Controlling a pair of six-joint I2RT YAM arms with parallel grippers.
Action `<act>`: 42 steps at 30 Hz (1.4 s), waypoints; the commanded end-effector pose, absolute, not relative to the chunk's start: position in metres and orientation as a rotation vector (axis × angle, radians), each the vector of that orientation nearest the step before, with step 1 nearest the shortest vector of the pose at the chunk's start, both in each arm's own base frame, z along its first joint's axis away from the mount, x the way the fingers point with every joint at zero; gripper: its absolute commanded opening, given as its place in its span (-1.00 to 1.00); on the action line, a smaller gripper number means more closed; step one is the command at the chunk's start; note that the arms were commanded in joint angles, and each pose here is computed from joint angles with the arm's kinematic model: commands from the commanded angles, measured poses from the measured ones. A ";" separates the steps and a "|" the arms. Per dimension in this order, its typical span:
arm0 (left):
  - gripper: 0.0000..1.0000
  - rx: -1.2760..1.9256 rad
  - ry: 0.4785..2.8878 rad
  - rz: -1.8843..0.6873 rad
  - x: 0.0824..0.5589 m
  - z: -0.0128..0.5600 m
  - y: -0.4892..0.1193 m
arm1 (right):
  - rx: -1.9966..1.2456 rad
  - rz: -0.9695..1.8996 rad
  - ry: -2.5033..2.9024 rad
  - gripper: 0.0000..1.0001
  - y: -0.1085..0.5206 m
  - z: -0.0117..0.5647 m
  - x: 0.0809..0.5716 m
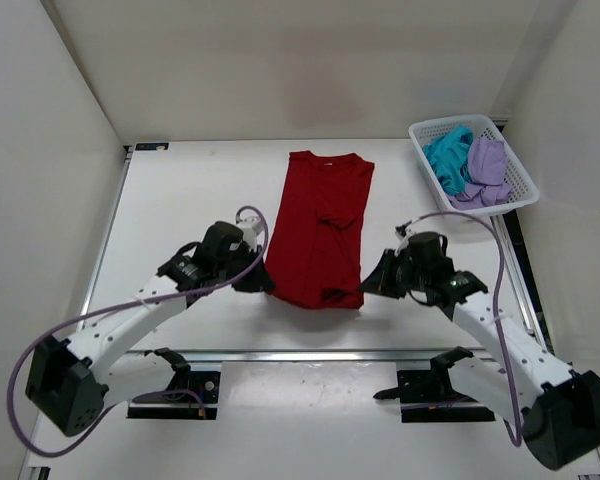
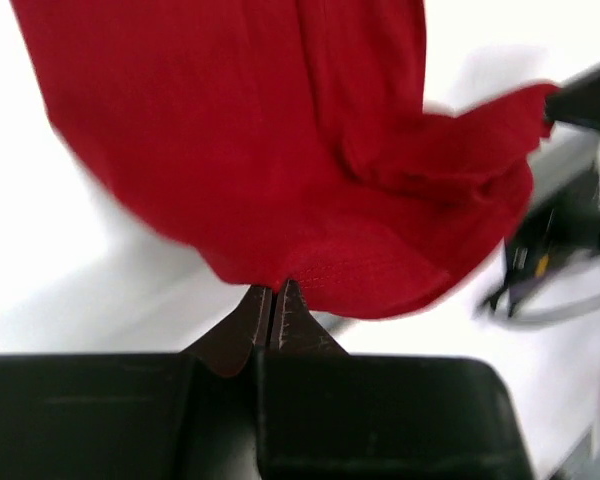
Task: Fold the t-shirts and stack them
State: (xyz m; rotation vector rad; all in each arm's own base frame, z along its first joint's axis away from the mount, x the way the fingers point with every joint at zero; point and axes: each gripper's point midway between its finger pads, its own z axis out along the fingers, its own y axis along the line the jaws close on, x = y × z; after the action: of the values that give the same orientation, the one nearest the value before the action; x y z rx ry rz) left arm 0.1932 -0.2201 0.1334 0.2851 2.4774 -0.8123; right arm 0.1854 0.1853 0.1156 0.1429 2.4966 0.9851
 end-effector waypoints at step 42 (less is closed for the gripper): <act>-0.13 -0.040 2.275 -0.805 0.349 0.087 -0.272 | -0.078 0.730 2.327 -1.00 0.206 0.113 0.372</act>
State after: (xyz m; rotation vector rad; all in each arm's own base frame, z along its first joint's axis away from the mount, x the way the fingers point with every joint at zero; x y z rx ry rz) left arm 0.3676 -0.2571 0.1070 -0.0742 2.2455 -0.7630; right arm 0.3726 0.1823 0.1177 0.0381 2.3404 0.7281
